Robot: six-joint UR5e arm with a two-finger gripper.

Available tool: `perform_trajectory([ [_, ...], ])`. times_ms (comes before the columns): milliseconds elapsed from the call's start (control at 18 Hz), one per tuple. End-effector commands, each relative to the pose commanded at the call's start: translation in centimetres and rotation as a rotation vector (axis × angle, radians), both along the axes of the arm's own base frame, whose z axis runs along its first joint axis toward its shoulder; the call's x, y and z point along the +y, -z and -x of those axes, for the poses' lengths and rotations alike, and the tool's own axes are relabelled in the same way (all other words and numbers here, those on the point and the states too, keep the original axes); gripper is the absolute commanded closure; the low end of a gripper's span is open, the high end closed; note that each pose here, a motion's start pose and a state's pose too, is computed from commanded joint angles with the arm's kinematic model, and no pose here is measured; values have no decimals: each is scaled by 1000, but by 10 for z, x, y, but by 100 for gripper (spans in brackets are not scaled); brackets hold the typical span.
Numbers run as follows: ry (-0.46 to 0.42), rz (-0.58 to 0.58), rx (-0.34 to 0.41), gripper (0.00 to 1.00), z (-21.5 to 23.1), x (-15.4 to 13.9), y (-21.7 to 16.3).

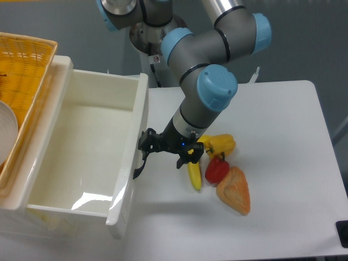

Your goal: Slide the top white drawer open

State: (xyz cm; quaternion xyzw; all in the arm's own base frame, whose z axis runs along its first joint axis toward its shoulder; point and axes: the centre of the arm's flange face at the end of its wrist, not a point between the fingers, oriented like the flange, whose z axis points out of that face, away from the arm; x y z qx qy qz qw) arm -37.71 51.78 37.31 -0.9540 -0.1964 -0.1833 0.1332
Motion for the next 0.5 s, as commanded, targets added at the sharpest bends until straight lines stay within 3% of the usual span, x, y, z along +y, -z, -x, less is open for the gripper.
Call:
perform_trajectory([
  [278,-15,-27,48,0,11,-4,-14],
  [500,-5,-53,147,0,27,-16,-29],
])
